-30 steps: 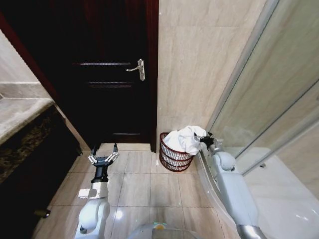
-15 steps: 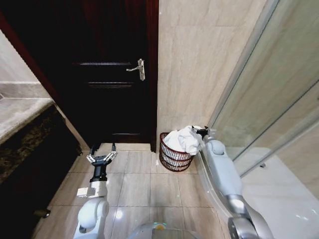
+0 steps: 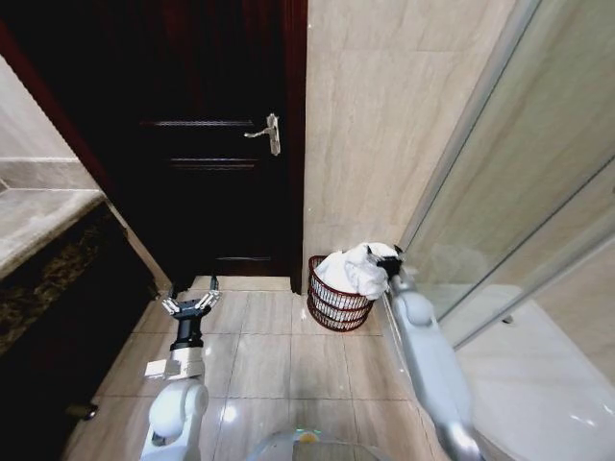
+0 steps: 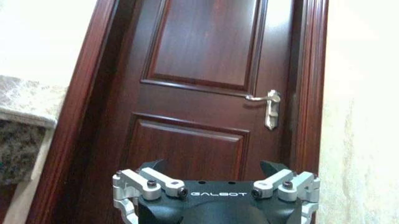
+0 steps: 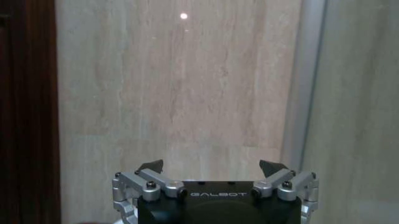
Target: Discard the used towel into the hamper.
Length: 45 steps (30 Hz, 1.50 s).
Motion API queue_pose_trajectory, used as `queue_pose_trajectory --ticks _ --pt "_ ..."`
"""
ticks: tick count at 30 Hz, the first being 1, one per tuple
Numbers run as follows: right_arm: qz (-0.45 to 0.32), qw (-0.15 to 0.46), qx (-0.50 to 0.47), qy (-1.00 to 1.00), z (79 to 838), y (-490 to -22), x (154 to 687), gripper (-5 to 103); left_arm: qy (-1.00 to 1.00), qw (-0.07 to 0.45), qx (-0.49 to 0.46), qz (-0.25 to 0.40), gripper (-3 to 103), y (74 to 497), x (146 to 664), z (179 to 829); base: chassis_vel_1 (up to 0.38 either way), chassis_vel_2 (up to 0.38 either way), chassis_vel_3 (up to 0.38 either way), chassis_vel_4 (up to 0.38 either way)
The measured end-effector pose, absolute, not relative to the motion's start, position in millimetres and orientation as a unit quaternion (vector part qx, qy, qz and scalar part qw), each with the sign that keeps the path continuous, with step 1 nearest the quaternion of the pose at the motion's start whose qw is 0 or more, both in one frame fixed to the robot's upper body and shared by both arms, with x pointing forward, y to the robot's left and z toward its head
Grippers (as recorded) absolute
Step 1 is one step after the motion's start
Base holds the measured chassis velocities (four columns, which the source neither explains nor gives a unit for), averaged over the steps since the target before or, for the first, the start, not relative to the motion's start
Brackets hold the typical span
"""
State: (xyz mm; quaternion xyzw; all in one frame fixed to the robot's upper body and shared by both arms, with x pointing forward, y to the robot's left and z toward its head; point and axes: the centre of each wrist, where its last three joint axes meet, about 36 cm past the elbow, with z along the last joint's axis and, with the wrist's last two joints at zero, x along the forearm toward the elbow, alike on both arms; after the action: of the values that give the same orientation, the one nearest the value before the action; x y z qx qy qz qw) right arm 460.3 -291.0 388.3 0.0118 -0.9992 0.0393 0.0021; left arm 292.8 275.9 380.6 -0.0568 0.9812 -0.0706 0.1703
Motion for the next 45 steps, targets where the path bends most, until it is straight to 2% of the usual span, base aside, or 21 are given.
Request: queue_pose_trajectory --ticks 8,13,25,45 --pt "0.035 0.016 0.009 -0.999 367.0 -289.8 392.0 100 0.986 0.146 -0.046 -0.06 100 279.7 297.0 374.9 0.0 0.0 0.0 0.0" --pt "0.035 0.018 -0.004 -0.999 358.0 -284.8 374.5 100 0.987 0.14 -0.05 -0.053 100 282.3 302.0 359.7 0.0 0.0 0.0 0.0" --pt "0.048 0.026 -0.021 -0.998 346.1 -269.0 360.2 100 0.988 0.137 -0.045 -0.054 100 277.9 301.1 348.0 0.0 0.0 0.0 0.0" --pt "0.054 0.024 -0.032 -0.998 338.8 -272.9 356.7 100 0.988 0.14 -0.037 -0.051 100 274.7 300.3 351.3 0.038 0.044 -0.034 -0.035"
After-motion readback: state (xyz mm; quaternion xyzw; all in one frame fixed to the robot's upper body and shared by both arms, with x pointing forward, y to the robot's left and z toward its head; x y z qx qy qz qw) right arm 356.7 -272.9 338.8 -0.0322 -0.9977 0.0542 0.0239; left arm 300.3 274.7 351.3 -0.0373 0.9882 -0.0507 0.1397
